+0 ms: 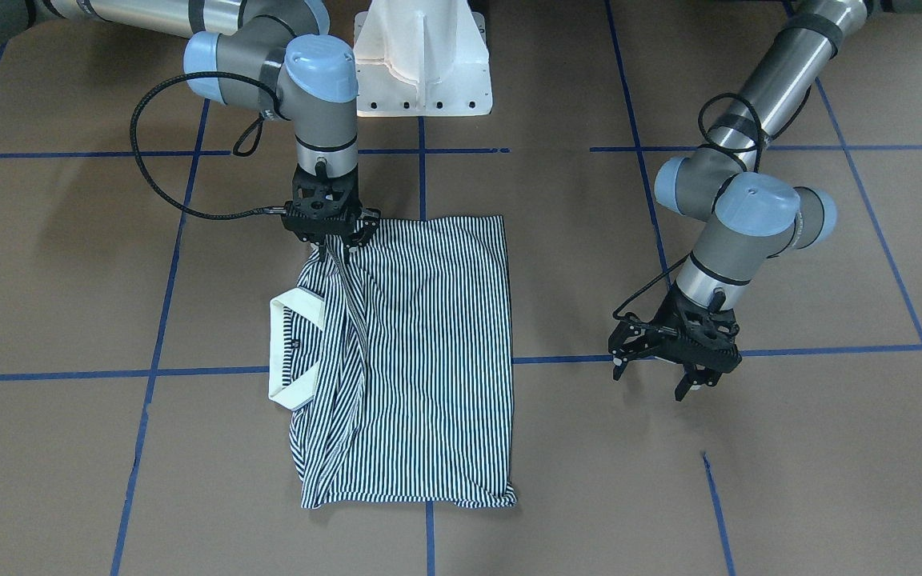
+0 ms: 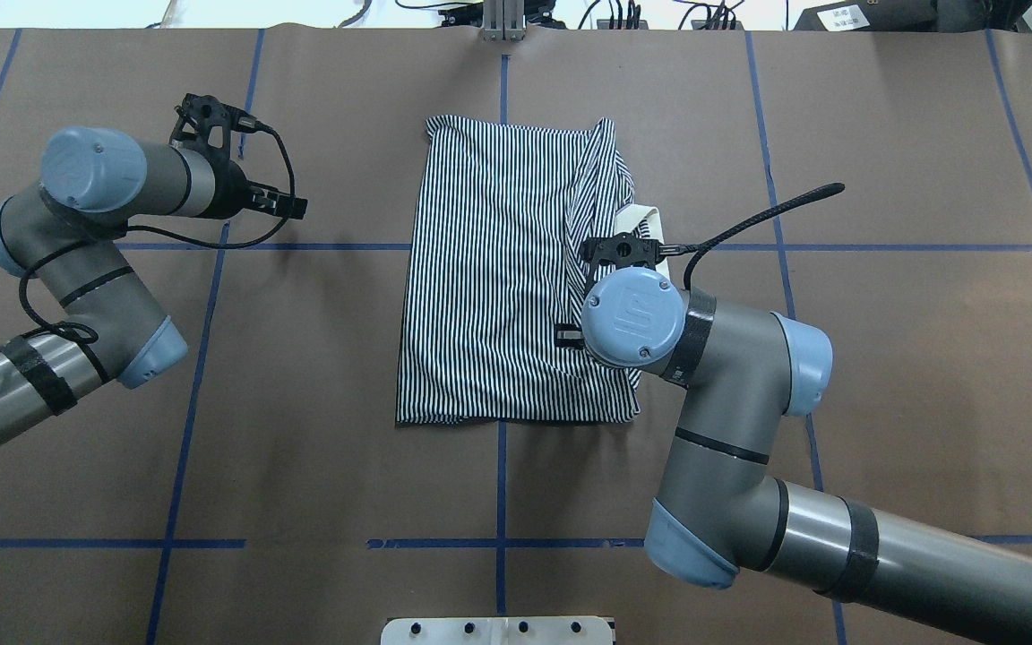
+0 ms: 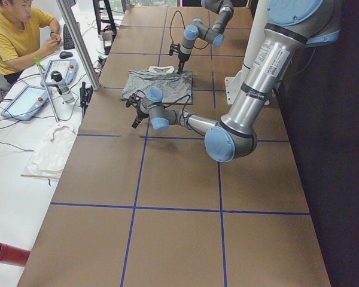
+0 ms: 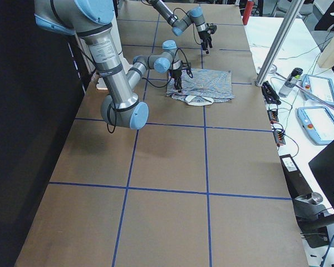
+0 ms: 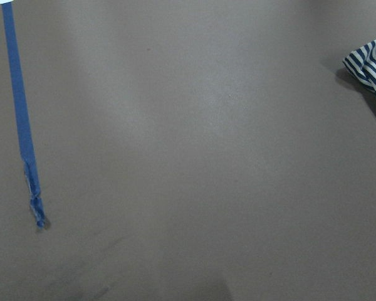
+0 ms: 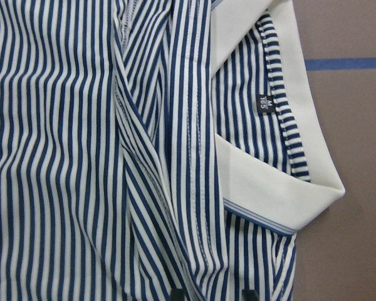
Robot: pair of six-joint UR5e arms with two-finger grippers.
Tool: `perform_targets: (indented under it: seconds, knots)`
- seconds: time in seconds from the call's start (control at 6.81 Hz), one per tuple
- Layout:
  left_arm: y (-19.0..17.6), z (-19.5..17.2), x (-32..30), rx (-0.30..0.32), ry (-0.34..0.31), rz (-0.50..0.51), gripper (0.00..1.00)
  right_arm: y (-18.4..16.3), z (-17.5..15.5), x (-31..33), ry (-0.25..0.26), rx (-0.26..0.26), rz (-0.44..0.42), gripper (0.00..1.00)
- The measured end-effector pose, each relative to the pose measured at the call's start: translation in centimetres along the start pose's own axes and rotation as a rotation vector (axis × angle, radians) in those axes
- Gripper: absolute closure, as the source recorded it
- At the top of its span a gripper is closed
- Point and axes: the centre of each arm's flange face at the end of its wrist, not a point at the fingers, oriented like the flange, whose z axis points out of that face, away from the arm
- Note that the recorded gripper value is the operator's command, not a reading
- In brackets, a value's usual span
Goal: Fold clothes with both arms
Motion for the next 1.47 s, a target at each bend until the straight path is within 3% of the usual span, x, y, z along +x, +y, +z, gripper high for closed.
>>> perform_targets:
  seconds: [0.15,0.88,1.03,1.18,1.47]
  knots:
    - [0.0,0.0,0.0,0.0,-0.001,0.0,0.0,0.0,0.5,0.0,0.001,-0.001,0.003,1.0]
    - [0.0,-0.1,0.1,0.002,0.002,0.001,0.0,-0.5,-2.3,2.0,0.048,-0.005,0.023,1.0]
    - [-0.1,-0.1,0.2,0.003,0.003,0.001,0.0,-0.2,-1.7,3.2,0.068,-0.007,0.026,0.93]
    - [-0.2,-0.2,0.2,0.005,0.004,0.002,0.0,0.2,-1.0,4.1,0.086,-0.011,0.027,0.01]
    - [-0.2,-0.3,0.3,0.007,0.007,0.002,0.0,0.1,-0.8,4.6,0.092,-0.011,0.034,0.0]
